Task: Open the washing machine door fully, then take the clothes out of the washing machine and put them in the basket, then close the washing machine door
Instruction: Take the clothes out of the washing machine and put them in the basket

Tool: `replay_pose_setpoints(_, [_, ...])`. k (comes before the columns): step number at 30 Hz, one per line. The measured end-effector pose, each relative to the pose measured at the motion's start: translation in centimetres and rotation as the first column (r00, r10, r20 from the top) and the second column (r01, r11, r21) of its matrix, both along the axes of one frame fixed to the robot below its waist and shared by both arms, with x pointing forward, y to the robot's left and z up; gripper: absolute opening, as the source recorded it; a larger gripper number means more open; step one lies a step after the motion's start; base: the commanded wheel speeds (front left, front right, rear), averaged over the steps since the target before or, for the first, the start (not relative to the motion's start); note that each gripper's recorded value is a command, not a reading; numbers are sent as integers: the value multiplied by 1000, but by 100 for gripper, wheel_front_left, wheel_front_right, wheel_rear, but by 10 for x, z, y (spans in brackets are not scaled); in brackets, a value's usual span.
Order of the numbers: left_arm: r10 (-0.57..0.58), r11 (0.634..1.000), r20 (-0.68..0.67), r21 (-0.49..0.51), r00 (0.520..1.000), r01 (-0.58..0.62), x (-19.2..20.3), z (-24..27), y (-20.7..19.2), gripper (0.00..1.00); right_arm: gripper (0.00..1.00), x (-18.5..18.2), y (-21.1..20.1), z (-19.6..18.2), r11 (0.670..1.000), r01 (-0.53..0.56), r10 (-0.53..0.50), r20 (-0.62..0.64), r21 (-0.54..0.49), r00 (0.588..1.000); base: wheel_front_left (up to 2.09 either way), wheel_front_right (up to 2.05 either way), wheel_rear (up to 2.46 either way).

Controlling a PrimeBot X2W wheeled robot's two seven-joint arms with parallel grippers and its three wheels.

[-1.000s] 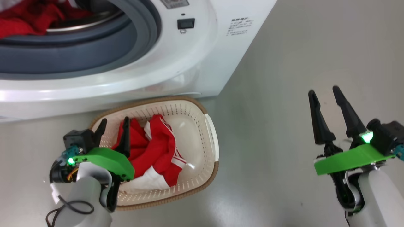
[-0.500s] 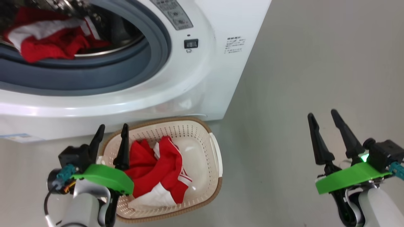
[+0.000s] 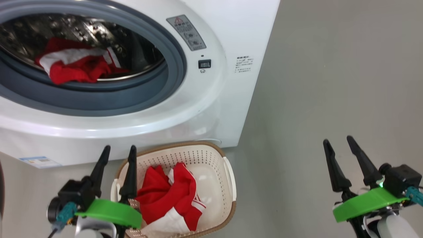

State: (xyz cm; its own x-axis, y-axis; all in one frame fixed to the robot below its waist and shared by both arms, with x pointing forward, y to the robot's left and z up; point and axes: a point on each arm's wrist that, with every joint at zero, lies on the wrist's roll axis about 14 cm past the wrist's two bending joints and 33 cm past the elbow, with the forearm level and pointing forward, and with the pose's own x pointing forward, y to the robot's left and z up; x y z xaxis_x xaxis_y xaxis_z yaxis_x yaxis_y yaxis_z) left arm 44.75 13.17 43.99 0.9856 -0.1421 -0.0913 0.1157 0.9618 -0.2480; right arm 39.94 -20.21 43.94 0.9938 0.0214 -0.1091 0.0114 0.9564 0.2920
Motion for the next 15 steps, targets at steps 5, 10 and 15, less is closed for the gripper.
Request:
replay_pose_setpoints(5, [19,1000,31,5,999,-19,-15,12,6,100,100,-12,0,2,1000,0,0,-2,-1,1000,0,0,0])
replay_pose_setpoints(10, [41,999,67,8,997,-42,-28,25,13,100,100,-20,-1,4,1000,1,-1,2,-3,1000,0,0,0])
replay_pose_setpoints(15, [62,998,84,18,995,-64,-44,32,21,100,100,-30,-2,5,1000,2,-2,0,-5,1000,0,0,0])
